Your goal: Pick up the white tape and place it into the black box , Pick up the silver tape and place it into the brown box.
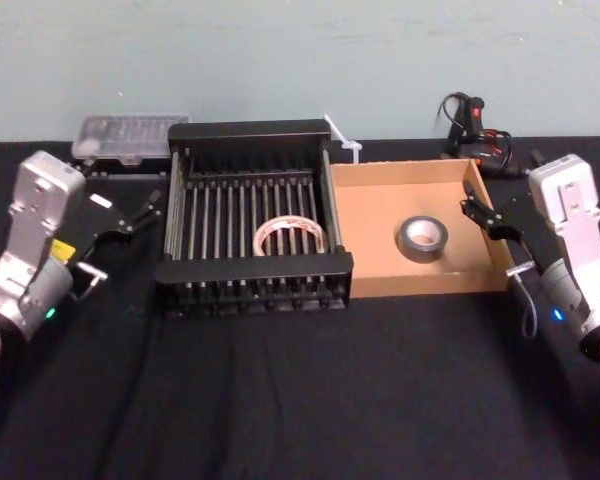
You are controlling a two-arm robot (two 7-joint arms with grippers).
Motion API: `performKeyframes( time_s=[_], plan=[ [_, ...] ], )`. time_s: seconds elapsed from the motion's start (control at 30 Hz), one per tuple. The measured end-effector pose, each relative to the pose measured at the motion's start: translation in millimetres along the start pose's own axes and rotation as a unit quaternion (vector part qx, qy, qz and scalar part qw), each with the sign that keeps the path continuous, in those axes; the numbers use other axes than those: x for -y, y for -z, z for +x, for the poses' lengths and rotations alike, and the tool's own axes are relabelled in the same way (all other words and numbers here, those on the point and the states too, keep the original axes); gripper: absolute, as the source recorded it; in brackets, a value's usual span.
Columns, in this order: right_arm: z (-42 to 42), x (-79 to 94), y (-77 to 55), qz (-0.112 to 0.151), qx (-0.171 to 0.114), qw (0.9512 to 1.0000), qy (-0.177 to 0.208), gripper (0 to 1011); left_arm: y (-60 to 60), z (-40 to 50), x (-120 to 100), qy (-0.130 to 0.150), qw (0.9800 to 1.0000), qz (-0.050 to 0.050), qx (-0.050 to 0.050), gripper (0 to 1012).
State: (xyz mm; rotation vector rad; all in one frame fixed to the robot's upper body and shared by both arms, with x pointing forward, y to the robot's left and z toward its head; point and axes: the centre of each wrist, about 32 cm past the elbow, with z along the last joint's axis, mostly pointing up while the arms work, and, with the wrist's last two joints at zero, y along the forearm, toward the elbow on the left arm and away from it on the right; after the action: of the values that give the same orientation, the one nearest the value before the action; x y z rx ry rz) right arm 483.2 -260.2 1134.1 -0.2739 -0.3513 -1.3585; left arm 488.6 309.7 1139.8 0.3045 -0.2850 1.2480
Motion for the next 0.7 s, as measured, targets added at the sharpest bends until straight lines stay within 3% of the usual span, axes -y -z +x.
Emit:
performKeyframes(
  time_s=[0.7],
  plan=[
    [0.0, 0.0, 0.0, 0.0, 0.0, 1.0, 0.0, 1002, 0.0, 0.0, 0.0, 0.0, 1.0, 0.0, 0.0, 1001]
  ],
)
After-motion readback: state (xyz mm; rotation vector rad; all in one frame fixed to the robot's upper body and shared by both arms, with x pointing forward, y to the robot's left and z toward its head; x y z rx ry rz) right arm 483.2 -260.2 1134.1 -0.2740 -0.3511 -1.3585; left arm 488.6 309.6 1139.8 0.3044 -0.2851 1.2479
